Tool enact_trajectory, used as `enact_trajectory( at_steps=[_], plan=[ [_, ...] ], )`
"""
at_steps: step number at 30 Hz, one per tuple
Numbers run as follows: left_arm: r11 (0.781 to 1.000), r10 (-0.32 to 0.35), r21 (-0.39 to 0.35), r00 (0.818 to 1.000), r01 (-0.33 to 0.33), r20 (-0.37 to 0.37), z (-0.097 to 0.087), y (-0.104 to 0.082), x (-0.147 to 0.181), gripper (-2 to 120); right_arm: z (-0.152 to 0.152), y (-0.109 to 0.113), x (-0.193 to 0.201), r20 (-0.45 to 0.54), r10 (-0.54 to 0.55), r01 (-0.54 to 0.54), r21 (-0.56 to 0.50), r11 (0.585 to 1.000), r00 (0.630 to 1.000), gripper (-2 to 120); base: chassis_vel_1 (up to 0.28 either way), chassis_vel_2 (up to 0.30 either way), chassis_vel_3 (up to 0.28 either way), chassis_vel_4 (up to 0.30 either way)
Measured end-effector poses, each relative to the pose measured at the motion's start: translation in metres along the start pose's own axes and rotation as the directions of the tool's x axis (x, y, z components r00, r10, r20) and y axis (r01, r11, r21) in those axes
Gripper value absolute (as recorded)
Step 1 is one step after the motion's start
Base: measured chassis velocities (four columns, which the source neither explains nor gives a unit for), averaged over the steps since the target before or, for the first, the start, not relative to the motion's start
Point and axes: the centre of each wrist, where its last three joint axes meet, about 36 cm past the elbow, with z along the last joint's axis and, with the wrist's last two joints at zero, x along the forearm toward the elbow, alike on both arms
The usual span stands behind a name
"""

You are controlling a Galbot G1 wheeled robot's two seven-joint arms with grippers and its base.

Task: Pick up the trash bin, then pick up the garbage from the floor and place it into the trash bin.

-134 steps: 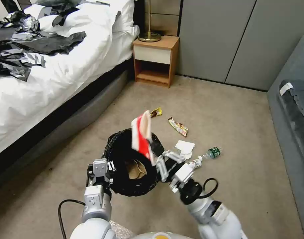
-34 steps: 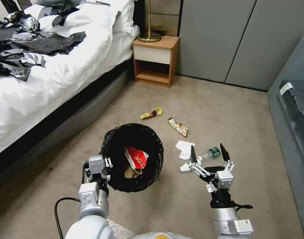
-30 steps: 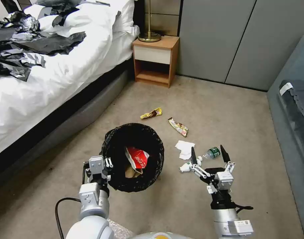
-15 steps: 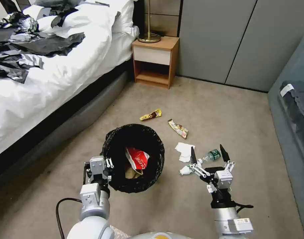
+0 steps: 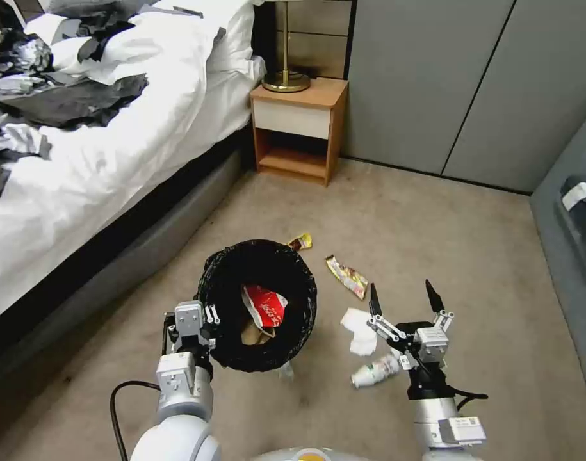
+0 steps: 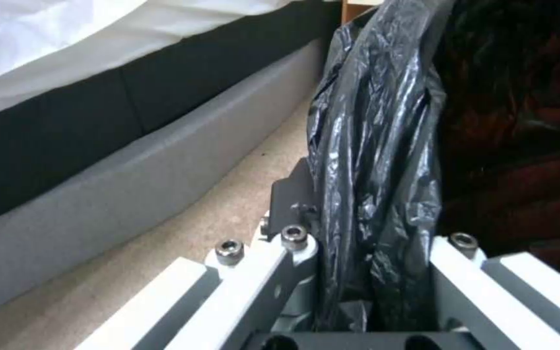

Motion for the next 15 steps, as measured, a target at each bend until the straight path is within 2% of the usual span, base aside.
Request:
enact_trajectory(
  at_steps=[7,15],
  plan=[
    [1.0,0.0,-0.001,1.0,0.0,-0.001,0.0,0.0,0.0,1,-0.002,-0.001,-0.002,0.003,0.009,-0.009,0.005,1.0,1.0,100,0.007,-0.005,-0.007,0.002],
    [1.0,0.001,-0.002,1.0,-0.001,-0.003,0.0,0.0,0.002,1,-0.014,-0.002,-0.006,-0.083,0.055,-0.052,0.04,0.998,0.995,100,0.0,0.0,0.0,0.0]
  ],
)
